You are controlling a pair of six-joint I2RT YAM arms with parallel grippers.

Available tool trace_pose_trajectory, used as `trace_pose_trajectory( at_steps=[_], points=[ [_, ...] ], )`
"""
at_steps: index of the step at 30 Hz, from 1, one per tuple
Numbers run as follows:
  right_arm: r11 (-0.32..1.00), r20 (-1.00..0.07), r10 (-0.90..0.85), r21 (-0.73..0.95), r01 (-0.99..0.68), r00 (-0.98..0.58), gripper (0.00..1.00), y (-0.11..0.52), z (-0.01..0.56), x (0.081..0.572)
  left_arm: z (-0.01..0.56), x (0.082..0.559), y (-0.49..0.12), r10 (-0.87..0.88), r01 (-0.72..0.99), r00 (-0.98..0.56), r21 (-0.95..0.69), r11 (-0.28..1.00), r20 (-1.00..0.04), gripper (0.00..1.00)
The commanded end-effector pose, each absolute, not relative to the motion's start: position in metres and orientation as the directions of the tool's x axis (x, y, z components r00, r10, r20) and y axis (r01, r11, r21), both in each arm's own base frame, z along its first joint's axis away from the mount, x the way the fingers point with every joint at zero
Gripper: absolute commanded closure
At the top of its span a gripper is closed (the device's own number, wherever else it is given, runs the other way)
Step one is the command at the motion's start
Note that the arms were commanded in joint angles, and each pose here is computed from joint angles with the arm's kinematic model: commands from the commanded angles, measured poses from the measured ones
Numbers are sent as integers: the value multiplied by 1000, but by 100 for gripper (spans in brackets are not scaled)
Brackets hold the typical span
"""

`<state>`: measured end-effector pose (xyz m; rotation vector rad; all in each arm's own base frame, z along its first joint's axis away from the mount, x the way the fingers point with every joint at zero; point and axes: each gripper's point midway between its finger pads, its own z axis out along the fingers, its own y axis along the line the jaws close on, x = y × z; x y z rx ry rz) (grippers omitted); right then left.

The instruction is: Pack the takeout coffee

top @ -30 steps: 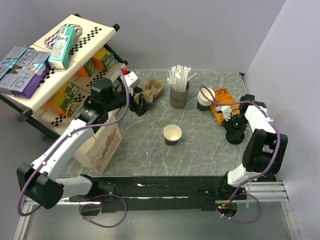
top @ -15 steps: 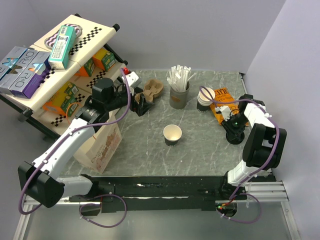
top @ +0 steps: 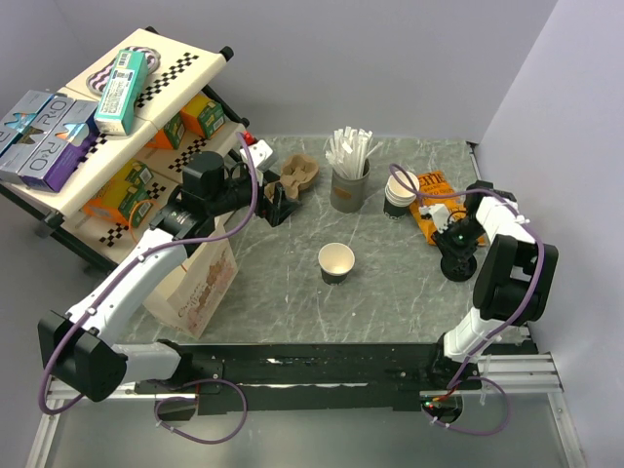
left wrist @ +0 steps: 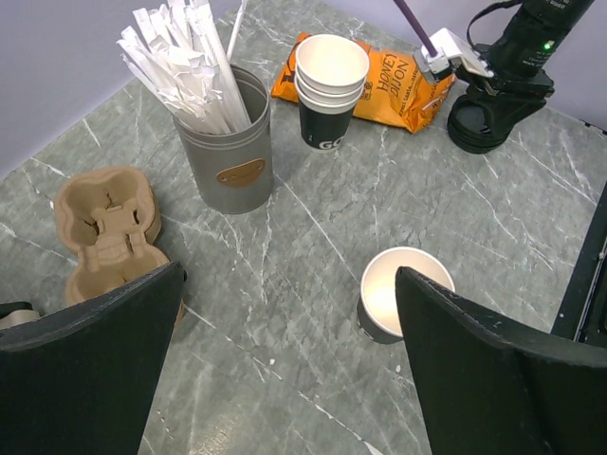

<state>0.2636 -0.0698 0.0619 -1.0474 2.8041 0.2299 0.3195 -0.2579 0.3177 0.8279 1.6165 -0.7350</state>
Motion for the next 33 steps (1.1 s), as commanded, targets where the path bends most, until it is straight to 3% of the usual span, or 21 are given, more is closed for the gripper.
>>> trace_pose_trajectory(
  at_steps=[1,20,33],
  points=[
    [729,-226,-643,111,-676,-731,69,-65,76,271,332,321,-260,114,830,-87,-8,558,-990,1],
    [738,-191,-636,135,-661,-748,67,-67,65,269,332,322,-261,115,830,-88,-9,557,-990,1],
    [746,-178,-627,141,-651,-758,73,-69,63,271,330,323,-261,116,830,-88,-8,558,-989,1]
  ],
)
